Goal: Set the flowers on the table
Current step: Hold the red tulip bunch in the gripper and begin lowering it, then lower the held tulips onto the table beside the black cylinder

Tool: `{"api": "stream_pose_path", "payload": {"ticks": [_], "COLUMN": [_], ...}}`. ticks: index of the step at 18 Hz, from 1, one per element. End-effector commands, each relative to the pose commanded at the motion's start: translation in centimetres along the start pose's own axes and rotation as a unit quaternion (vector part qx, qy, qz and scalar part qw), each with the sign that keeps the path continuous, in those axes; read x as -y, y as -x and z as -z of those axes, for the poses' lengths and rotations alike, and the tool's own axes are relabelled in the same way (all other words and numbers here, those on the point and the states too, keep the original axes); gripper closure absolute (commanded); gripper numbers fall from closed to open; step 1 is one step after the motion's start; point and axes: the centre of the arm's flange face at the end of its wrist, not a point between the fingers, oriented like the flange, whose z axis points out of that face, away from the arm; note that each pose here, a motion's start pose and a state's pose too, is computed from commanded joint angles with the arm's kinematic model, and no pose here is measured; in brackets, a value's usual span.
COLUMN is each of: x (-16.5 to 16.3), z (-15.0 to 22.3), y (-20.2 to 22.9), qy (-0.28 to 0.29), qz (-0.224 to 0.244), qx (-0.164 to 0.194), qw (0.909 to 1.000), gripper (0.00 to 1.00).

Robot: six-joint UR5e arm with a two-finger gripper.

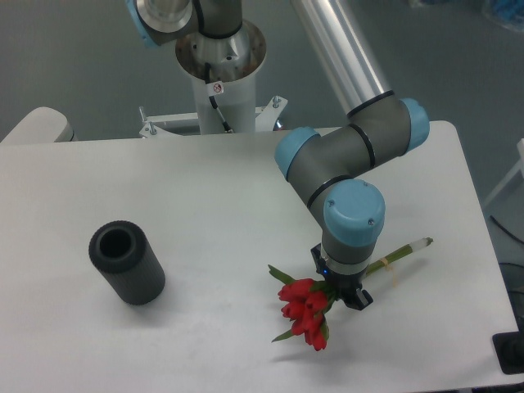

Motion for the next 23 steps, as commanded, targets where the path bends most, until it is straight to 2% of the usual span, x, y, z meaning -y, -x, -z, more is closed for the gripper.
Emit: {"api": "stream_pose_path", "payload": {"ticks": [10, 14, 23], "x": [0.2, 0.0, 0.2], "z": [-0.2, -0.5, -2.6], "y": [-1.2, -2.6, -5.0], "qy": [0.009, 0.008, 0.008], "qz": [0.007, 0.029, 0.044], "qx": [-0.01, -0.022, -0.047], "qw": [0.9999, 0.9993, 0.9979], "gripper": [0.92, 0.95, 0.95]}}
